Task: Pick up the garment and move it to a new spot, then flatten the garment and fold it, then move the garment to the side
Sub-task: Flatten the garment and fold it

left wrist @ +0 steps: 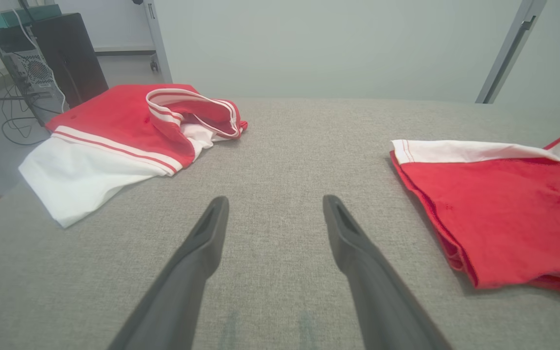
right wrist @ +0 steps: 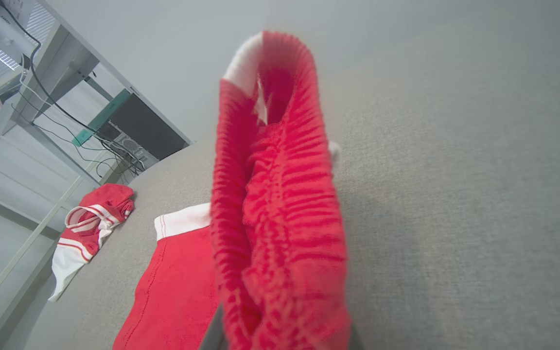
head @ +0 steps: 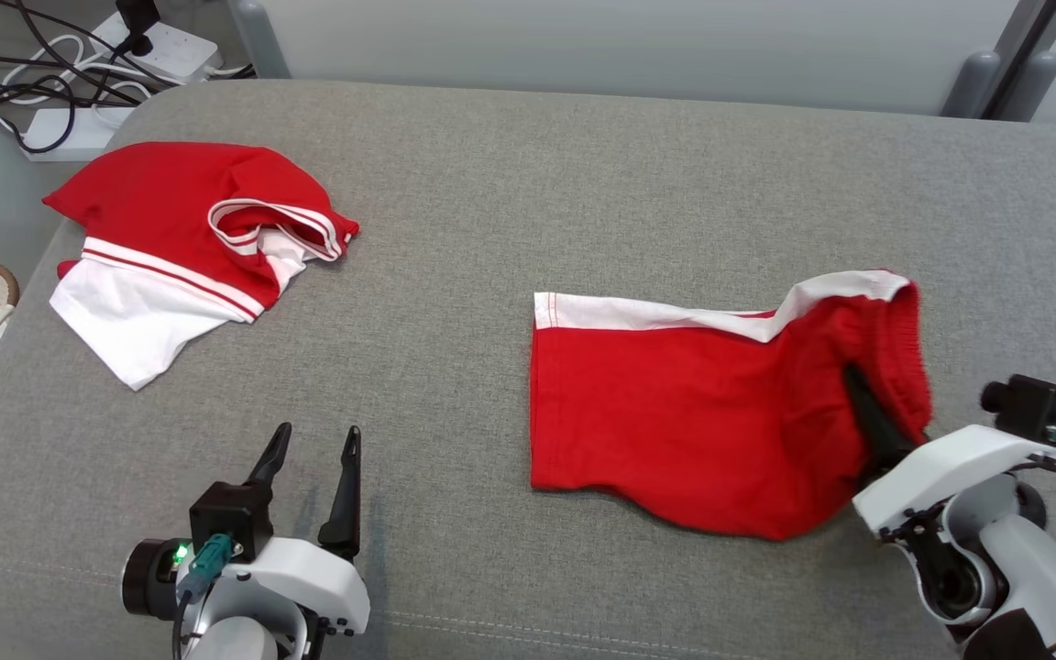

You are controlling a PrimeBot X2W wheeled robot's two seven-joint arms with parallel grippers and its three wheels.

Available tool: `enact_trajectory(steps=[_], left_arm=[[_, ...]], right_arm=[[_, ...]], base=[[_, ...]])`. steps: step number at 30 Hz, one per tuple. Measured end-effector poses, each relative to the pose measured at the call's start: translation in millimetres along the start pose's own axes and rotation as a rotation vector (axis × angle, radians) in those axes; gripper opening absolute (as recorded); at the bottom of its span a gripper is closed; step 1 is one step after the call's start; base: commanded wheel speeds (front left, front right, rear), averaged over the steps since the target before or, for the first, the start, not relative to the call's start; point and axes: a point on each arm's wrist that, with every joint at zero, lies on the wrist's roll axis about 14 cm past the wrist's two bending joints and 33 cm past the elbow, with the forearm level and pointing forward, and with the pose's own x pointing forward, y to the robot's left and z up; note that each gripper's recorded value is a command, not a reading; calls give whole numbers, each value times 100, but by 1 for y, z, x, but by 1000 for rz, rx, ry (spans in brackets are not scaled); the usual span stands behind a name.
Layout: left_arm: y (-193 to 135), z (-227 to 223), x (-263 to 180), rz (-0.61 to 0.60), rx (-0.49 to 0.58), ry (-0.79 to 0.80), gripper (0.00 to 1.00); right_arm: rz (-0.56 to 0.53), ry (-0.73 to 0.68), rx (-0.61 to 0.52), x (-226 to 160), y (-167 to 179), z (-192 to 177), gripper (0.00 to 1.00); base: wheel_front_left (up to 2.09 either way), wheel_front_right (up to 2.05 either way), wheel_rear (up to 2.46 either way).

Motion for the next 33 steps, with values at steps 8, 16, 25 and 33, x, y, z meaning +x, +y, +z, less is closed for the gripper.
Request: enact_trajectory(steps=[8, 16, 25, 33], left_arm=[[-7, -5, -8, -21, -26, 16, 100], [6, -11, -24, 31, -58, 31, 100], [32, -15, -43, 129, -71, 40, 100], [29, -8, -31, 124, -74, 20, 100]], right_arm=[[194, 184, 41, 7, 69, -38, 0], [310, 251, 18, 38, 122, -53, 0], [324, 323, -51, 57, 133, -84, 100], [298, 106, -1, 69, 117, -11, 100]], base=[[0, 0, 0], [0, 0, 0], [0, 0, 0], [0, 0, 0]])
